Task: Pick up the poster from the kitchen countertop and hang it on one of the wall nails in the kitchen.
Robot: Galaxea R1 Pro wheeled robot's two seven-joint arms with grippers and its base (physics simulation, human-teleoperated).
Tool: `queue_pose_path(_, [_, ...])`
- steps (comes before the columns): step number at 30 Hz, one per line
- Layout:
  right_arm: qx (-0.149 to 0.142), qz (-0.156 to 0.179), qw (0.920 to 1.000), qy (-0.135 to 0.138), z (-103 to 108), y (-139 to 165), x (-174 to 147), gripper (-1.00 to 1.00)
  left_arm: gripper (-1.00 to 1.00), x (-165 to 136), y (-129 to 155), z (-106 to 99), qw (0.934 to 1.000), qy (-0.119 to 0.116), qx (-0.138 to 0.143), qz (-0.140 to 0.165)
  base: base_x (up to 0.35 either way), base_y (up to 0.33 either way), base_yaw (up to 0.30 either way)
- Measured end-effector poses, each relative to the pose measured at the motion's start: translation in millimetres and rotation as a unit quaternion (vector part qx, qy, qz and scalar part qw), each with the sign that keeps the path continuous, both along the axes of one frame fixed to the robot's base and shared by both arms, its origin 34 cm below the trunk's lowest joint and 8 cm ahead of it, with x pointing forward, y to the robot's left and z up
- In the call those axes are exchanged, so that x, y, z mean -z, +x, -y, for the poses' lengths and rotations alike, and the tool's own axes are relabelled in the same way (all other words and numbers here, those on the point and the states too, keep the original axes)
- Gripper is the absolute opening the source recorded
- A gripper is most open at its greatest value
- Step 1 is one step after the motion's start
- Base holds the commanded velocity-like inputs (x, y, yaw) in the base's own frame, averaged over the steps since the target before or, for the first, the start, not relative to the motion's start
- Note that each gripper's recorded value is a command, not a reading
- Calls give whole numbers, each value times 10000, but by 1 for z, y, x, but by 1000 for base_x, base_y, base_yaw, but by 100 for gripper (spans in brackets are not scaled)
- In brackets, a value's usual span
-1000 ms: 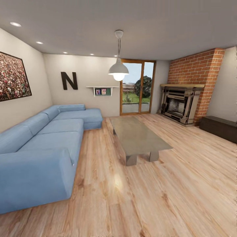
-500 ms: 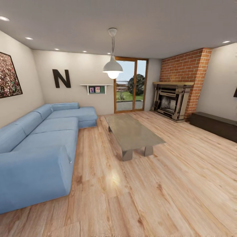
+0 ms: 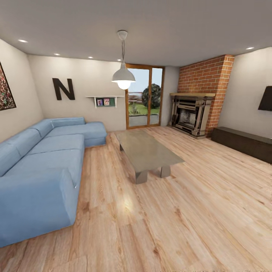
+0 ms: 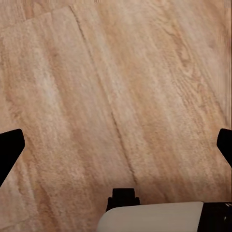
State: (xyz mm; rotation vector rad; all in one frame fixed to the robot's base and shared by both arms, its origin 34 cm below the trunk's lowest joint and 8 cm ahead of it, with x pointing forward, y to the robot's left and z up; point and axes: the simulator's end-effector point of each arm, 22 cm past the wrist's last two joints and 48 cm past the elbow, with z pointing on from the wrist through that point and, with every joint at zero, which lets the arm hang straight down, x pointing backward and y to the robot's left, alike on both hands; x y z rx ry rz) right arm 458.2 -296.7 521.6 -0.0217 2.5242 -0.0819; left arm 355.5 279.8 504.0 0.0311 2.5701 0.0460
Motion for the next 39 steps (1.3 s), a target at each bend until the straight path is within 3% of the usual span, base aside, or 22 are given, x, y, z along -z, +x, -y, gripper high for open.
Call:
queue_pose_path(14, [-5, -8, 10000, 2, 0, -1, 0, 100, 100, 0, 0, 0, 10000, 0, 4, -2, 0, -250, -286])
queue_pose_path(39, [-8, -10, 10000, 7, 0, -1, 0, 100, 100, 0, 0, 0, 10000, -1, 1, -1, 0, -11, -300])
